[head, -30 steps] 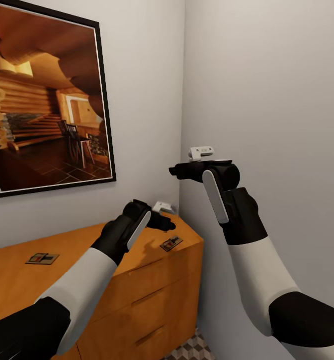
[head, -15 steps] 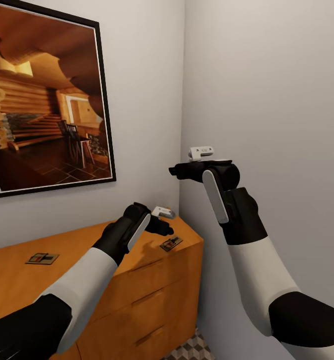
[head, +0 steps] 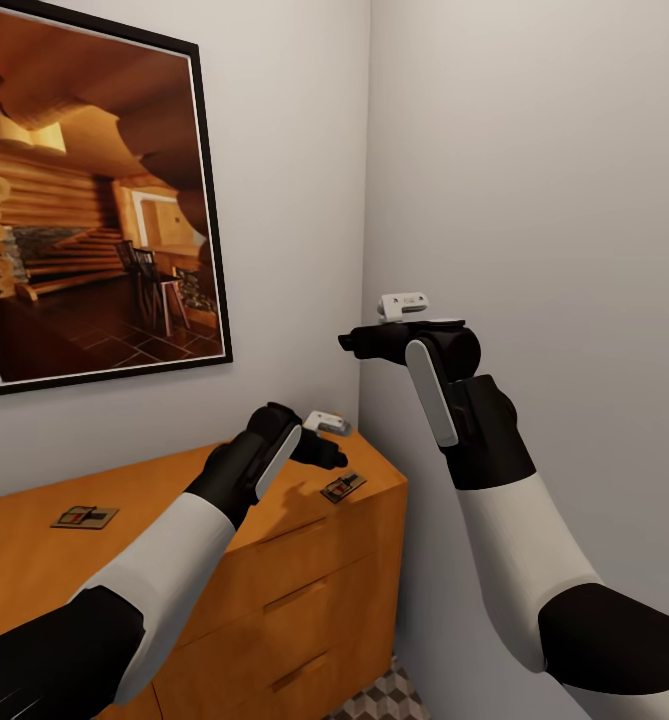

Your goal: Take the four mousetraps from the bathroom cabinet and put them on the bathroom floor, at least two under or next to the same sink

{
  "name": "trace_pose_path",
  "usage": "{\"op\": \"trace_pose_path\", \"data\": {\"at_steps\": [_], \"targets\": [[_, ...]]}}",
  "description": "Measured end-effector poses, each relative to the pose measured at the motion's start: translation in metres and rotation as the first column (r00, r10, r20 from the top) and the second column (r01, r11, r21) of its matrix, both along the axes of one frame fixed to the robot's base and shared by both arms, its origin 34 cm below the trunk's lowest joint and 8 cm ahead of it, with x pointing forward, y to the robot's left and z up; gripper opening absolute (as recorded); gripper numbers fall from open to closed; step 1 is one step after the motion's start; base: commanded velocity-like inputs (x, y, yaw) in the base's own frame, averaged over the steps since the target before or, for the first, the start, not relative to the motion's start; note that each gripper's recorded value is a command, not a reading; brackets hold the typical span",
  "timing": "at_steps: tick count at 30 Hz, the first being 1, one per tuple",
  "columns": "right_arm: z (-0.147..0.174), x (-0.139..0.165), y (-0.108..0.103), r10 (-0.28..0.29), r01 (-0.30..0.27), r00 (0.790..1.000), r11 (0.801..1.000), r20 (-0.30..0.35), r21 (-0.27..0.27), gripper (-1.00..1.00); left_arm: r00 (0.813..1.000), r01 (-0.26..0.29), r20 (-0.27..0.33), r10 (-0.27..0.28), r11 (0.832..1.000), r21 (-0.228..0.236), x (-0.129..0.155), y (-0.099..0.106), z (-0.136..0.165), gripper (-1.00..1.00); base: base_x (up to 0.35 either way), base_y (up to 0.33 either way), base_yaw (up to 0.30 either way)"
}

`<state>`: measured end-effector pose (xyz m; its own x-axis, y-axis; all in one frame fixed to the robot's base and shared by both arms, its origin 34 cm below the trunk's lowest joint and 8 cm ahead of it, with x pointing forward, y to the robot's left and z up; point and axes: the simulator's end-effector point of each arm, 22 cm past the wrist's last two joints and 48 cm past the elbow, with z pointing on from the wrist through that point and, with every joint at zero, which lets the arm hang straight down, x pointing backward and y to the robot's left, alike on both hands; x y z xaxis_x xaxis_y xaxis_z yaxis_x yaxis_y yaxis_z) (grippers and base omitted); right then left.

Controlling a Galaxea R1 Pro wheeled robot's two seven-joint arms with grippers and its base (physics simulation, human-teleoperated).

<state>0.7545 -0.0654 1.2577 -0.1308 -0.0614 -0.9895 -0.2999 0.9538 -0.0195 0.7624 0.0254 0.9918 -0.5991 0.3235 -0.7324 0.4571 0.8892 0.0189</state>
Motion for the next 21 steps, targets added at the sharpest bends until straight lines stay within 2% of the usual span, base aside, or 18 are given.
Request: {"op": "trace_pose_path", "data": {"at_steps": [8,21], "targets": [[0.0004,-0.0001,0.0000,0.000,0.000,1.000,1.000,0.001,0.000,1.00,1.000,0.000,0.004,0.000,1.000,-0.001,0.0004,0.0000,0.0019,1.00,0.000,0.000,-0.015],[0.0010,-0.0004,-0.0005,-0.002,0.002,1.000,1.000,0.002,-0.002,1.00,1.000,-0.001,0.006,0.001,1.000,0.000,0.0003,0.0002,0.0028,1.00,0.000,0.000,-0.122]]}}
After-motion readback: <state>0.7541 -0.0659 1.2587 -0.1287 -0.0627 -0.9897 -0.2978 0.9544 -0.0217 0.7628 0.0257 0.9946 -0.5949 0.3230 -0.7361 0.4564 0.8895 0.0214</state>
